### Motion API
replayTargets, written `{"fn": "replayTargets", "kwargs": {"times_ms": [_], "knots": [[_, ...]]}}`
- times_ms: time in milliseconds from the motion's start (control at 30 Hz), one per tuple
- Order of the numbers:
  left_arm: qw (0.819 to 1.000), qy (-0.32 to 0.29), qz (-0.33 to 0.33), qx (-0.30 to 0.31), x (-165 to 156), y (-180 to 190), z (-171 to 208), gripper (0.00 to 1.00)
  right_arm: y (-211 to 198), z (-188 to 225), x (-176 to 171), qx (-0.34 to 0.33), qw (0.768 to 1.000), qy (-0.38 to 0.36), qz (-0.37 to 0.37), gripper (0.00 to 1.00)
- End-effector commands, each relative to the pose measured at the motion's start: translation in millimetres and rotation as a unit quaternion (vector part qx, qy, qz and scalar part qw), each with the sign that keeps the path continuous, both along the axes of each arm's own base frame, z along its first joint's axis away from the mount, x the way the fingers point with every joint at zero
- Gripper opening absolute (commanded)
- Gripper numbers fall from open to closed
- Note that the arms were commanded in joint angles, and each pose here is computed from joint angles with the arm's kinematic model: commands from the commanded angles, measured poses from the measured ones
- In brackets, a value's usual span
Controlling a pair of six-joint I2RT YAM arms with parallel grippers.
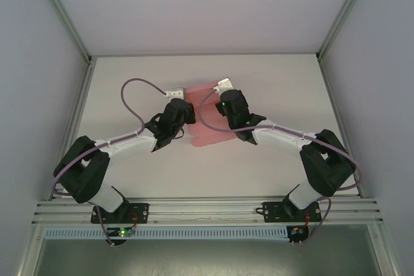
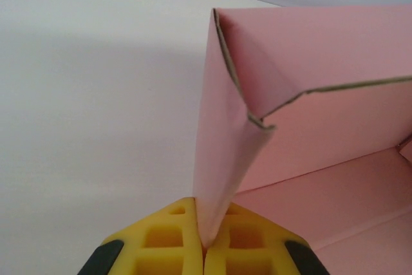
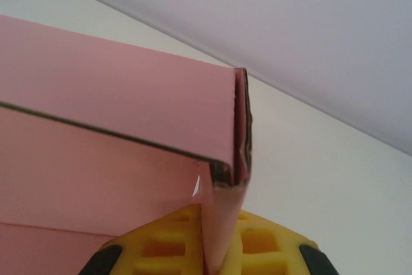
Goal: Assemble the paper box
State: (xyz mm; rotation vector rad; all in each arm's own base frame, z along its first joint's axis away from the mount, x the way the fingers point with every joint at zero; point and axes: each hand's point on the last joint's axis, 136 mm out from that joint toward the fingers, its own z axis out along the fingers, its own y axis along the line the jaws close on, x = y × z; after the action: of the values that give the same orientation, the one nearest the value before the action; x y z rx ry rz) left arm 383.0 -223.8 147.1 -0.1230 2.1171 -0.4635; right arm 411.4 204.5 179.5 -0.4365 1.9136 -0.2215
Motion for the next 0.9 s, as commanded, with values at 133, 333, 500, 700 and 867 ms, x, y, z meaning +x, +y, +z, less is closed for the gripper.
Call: {"fn": "replayTargets", "kwargs": {"times_ms": [133,333,500,700,867], "knots": [[0.977,0.07,0.167,0.116,-16,96,-40,0.0,-141,6,3,-0.18,0.944,-0.01,-0.278,0.02],[0.971,0.085,0.183,0.126,-19,105,-44,0.0,-176,24,-1,-0.224,0.906,-0.025,-0.359,0.02],[0.973,0.091,0.174,0.12,-18,101,-46,0.0,-179,32,-1,-0.22,0.9,-0.039,-0.374,0.02],[0.99,0.08,0.088,0.071,-7,62,-44,0.0,-102,-2,21,-0.066,0.987,0.015,-0.149,0.03],[0.997,0.07,0.029,0.03,1,30,-36,0.0,-35,-6,17,0.065,0.997,0.027,0.011,0.13]]}}
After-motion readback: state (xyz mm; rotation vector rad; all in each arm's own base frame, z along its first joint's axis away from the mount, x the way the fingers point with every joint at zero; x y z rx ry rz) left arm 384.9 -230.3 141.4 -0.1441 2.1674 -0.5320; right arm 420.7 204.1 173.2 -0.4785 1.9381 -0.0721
